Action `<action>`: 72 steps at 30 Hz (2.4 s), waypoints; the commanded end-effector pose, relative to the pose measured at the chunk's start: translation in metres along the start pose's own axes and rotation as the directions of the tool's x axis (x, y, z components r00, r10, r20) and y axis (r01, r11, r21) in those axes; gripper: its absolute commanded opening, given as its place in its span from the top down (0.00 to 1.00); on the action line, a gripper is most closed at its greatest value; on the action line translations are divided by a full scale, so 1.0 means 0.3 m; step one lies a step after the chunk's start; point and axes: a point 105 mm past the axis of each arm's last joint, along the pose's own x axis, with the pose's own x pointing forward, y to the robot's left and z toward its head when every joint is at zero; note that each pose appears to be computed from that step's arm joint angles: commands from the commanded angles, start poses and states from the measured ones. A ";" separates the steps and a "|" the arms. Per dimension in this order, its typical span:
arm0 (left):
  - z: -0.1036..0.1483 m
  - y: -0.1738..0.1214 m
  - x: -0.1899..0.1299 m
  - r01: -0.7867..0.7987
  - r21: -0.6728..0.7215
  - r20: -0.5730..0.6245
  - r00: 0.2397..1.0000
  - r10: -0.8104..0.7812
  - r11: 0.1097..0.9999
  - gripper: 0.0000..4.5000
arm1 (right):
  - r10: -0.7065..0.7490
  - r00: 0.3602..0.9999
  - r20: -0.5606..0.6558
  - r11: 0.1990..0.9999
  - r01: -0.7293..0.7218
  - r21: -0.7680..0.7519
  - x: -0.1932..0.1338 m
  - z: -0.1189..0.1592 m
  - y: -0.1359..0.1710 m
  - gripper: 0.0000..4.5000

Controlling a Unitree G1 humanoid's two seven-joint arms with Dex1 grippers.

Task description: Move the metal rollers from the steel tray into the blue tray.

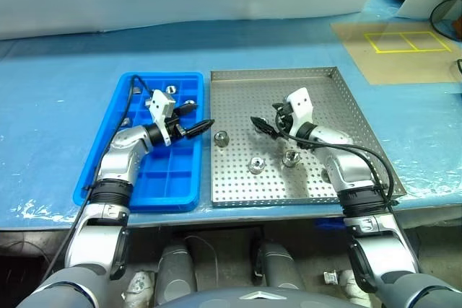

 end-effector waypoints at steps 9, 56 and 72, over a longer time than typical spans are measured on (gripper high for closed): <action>0.113 -0.099 0.142 0.215 0.092 0.022 0.976 -0.218 0.972 0.00 | 0.059 0.989 0.133 0.995 -0.047 -0.093 -0.061 0.178 0.002 0.01; -0.169 -0.172 0.426 0.176 0.177 -0.404 0.910 -0.091 0.968 0.00 | 0.041 0.999 -0.027 0.979 -0.046 -0.198 -0.438 0.171 0.100 0.01; -0.175 -0.149 0.412 0.125 0.148 -0.390 0.919 -0.058 0.981 0.61 | 0.013 1.000 -0.021 0.978 -0.017 -0.206 -0.428 0.175 0.082 0.00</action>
